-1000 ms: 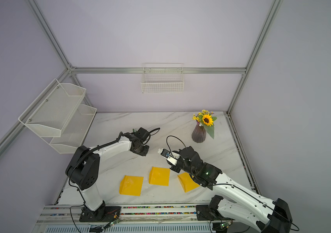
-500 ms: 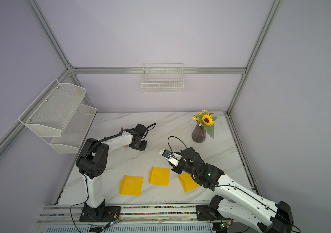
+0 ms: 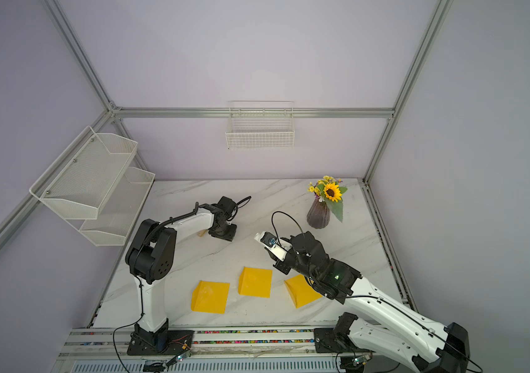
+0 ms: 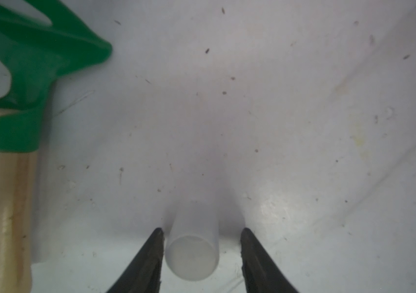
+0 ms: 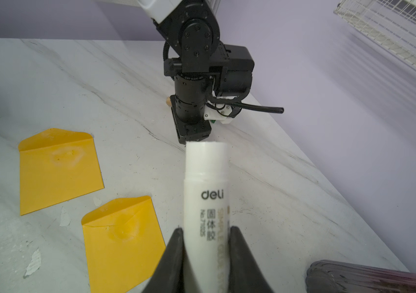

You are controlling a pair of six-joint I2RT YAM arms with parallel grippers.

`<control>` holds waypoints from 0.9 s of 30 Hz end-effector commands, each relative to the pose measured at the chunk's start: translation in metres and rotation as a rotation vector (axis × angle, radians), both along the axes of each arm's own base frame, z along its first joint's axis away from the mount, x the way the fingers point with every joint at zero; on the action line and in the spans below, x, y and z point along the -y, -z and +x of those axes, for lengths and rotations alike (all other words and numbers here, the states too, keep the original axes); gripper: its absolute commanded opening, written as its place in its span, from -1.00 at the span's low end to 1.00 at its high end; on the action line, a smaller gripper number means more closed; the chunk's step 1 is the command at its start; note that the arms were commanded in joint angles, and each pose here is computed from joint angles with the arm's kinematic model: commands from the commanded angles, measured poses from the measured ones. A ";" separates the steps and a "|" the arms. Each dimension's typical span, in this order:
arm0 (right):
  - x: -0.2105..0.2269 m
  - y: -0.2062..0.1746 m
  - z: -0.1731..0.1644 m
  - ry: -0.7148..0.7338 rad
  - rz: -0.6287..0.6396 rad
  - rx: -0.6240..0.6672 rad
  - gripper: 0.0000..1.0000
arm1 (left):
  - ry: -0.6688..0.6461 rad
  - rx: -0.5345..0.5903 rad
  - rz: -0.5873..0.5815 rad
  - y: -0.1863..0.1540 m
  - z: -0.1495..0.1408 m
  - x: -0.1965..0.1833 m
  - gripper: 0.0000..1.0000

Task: Seal the envelope with a glue stick
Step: Place the lid at the center of the board, then unscrew the glue stick.

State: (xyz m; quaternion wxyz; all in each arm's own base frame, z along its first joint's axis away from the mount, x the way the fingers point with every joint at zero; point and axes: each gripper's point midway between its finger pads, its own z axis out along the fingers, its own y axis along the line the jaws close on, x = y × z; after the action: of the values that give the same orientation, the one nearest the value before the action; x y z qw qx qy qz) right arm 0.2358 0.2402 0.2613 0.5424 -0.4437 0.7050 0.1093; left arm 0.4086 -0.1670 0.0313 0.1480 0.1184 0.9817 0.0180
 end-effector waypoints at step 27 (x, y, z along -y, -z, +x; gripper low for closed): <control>-0.025 -0.119 0.020 0.054 0.683 0.030 -1.00 | 0.399 0.857 -1.287 -0.349 -0.114 0.094 0.32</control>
State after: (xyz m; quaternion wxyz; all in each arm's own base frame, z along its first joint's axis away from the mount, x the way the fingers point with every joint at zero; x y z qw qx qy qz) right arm 0.2623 0.2653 0.3539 0.6503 -0.2338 0.6643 0.2850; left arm 0.3208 -0.2578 0.3259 0.5040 0.1313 0.7064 -0.4793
